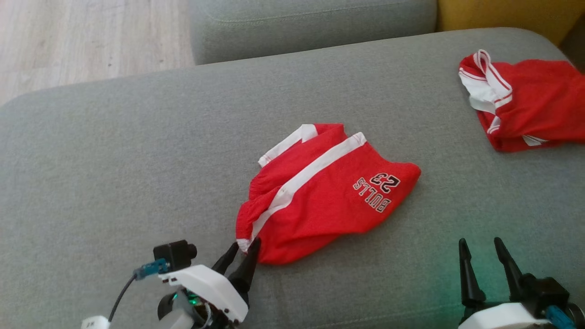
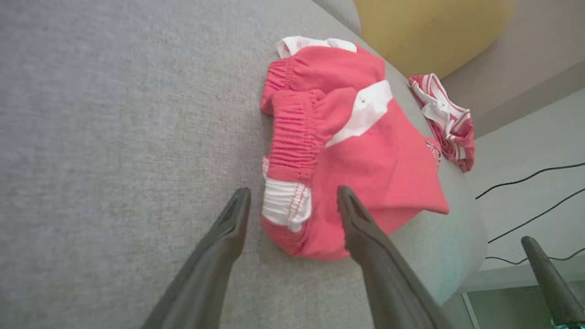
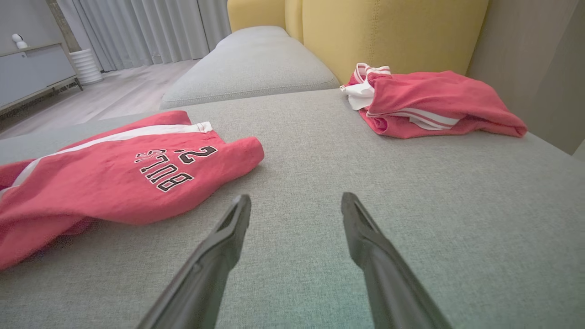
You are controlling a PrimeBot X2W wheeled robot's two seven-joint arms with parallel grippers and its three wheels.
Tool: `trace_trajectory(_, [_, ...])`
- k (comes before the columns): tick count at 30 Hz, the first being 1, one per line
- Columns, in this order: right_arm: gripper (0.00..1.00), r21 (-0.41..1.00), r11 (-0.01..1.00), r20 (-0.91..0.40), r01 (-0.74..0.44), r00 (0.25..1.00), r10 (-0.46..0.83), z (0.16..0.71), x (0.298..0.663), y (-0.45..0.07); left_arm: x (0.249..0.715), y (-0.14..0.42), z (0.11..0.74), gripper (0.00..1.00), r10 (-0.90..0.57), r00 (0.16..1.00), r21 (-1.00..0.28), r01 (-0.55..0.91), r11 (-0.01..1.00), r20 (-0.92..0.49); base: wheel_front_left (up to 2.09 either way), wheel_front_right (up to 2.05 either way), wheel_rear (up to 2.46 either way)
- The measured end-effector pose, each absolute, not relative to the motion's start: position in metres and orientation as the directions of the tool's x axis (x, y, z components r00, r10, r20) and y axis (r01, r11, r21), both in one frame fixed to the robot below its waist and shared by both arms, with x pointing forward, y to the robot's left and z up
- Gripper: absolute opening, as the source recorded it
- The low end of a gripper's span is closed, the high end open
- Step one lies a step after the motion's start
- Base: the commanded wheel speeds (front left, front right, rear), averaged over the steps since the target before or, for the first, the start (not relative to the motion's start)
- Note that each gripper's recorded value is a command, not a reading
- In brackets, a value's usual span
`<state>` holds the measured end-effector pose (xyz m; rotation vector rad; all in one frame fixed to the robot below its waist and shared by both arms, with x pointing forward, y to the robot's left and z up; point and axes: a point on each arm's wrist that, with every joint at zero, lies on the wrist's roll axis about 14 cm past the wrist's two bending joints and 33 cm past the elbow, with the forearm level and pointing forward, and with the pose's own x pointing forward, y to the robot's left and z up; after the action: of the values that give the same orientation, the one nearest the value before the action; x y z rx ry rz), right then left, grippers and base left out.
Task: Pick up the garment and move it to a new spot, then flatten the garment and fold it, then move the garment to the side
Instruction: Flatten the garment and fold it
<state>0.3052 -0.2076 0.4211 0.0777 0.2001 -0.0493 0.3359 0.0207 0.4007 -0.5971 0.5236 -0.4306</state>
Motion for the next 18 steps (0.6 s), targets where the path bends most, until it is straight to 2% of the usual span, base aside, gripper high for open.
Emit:
trace_trajectory(3, [1.00,0.072,0.995,-0.202,0.066,0.978,-0.050,0.421,0.303,-0.210,0.335,0.019,0.392,1.00,-0.523,0.771,-0.610,0.227,0.759,-0.362,0.00,0.00,0.00])
trace_trajectory(5, [1.00,0.072,0.995,-0.204,0.070,0.978,-0.054,0.420,0.302,-0.211,0.335,0.018,0.387,0.24,-0.528,0.763,-0.607,0.230,0.761,-0.374,0.00,0.00,0.00])
trace_trajectory(6, [1.00,0.071,0.995,-0.205,0.072,0.977,-0.056,0.420,0.302,-0.212,0.335,0.018,0.387,0.00,-0.533,0.759,-0.608,0.234,0.759,-0.373,0.00,0.00,0.00])
trace_trajectory(9, [1.00,0.071,0.995,-0.206,0.076,0.977,-0.060,0.420,0.301,-0.213,0.339,0.016,0.390,0.00,-0.546,0.756,-0.601,0.259,0.756,-0.361,0.00,0.00,0.00])
trace_trajectory(12, [1.00,0.071,0.994,-0.205,0.081,0.977,-0.065,0.420,0.301,-0.214,0.350,0.029,0.396,0.00,-0.530,0.774,-0.537,0.301,0.788,-0.346,0.00,0.00,0.00])
trace_trajectory(18, [1.00,0.069,0.994,-0.198,0.080,0.978,-0.065,0.422,0.303,-0.215,0.360,0.087,0.394,0.00,-0.386,0.827,-0.359,0.243,0.901,-0.409,0.00,0.00,0.00])
